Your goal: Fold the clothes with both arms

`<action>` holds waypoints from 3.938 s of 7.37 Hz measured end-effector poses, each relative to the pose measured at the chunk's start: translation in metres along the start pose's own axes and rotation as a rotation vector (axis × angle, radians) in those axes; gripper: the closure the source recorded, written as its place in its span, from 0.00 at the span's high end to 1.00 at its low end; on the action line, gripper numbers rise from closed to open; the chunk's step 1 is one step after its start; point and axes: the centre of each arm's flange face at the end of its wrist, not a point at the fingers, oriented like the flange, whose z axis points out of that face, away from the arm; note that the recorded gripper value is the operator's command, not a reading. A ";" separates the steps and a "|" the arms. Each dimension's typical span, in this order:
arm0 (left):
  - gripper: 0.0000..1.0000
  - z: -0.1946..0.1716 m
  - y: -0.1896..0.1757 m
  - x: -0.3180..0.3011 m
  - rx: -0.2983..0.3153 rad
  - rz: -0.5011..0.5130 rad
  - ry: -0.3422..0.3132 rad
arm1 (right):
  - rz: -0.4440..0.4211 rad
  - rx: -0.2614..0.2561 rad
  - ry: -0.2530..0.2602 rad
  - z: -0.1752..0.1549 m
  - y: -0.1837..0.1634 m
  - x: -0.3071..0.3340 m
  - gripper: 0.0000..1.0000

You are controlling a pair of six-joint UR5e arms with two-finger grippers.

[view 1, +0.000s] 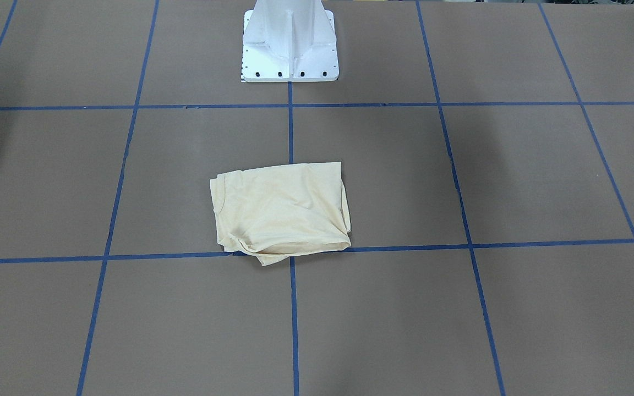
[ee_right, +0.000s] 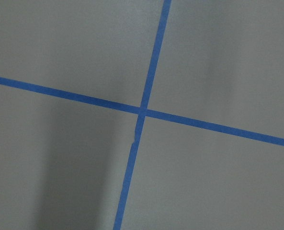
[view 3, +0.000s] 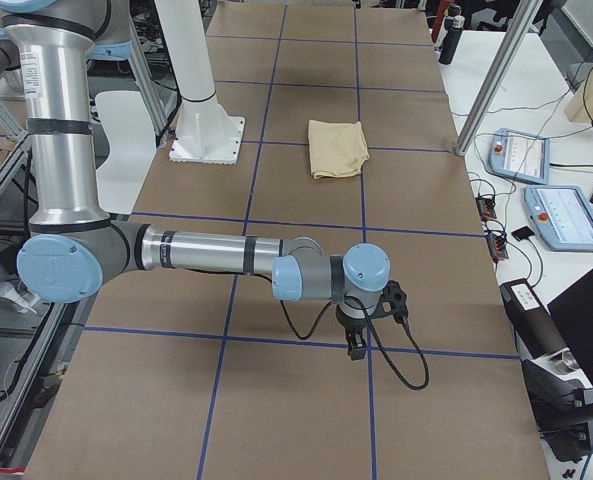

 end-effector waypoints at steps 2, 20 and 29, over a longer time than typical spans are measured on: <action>1.00 0.000 0.057 -0.042 -0.028 -0.018 0.030 | 0.025 0.011 0.003 -0.005 -0.003 -0.004 1.00; 1.00 0.028 0.129 -0.053 -0.114 -0.100 0.069 | 0.059 0.016 0.004 -0.008 0.004 -0.008 1.00; 1.00 0.027 0.128 -0.052 -0.112 -0.099 0.072 | 0.077 0.024 0.004 -0.012 0.004 -0.011 1.00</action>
